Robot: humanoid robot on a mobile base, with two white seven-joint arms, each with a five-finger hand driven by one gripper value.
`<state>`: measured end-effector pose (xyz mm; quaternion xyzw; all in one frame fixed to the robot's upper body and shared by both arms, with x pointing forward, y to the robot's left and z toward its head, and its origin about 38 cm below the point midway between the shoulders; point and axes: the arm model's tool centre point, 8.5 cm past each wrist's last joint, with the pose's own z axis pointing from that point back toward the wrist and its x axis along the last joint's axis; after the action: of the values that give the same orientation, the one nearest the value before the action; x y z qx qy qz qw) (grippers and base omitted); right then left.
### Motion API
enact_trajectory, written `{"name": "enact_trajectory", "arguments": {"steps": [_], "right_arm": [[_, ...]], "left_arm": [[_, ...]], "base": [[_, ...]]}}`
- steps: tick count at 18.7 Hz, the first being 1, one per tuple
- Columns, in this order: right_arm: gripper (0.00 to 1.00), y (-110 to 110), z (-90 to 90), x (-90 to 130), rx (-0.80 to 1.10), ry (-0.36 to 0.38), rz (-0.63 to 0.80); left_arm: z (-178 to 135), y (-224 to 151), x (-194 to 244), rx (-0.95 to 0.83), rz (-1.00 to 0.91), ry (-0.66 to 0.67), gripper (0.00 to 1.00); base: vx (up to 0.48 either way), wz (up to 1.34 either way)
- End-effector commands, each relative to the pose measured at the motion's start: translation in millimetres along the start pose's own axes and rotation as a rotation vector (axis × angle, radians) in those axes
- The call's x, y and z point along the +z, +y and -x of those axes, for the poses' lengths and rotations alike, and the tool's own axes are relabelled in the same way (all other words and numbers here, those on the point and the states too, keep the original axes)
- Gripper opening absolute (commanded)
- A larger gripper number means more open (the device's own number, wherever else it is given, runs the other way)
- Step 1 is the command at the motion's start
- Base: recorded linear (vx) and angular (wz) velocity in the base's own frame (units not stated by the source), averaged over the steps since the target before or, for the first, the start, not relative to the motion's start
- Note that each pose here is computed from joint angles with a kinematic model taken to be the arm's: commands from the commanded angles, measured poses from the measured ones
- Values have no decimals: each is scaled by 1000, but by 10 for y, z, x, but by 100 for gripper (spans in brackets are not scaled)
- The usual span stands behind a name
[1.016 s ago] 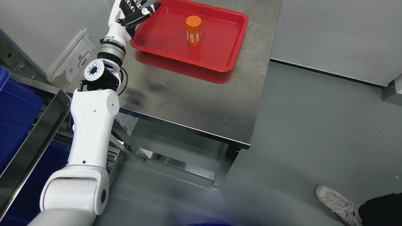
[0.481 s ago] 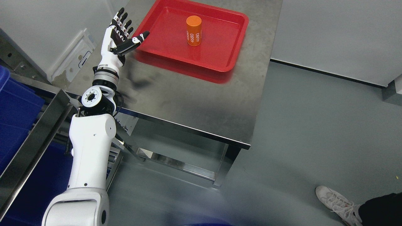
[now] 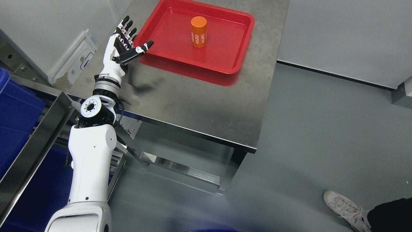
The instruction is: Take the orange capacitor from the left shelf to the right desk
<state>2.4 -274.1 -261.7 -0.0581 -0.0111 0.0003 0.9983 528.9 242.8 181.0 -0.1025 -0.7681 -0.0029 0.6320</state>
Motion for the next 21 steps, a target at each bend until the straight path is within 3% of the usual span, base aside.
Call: {"name": "enact_trajectory", "arguments": {"steps": [1, 9, 15, 21], "right_arm": [[100, -114, 68, -3, -5, 2, 18], [100, -114, 68, -3, -7, 2, 18], [100, -114, 68, -3, -7, 2, 18], [100, -114, 68, -3, -7, 2, 18]], "left_arm": [[-150, 98, 28, -20, -11, -35, 100], [-108, 92, 44, -19, -8, -18, 100], [-311, 191, 15, -11, -36, -72, 100], [-232, 164, 52, -13, -24, -54, 100]], "base": [[0, 0], [0, 0], [0, 0], [0, 0]]}}
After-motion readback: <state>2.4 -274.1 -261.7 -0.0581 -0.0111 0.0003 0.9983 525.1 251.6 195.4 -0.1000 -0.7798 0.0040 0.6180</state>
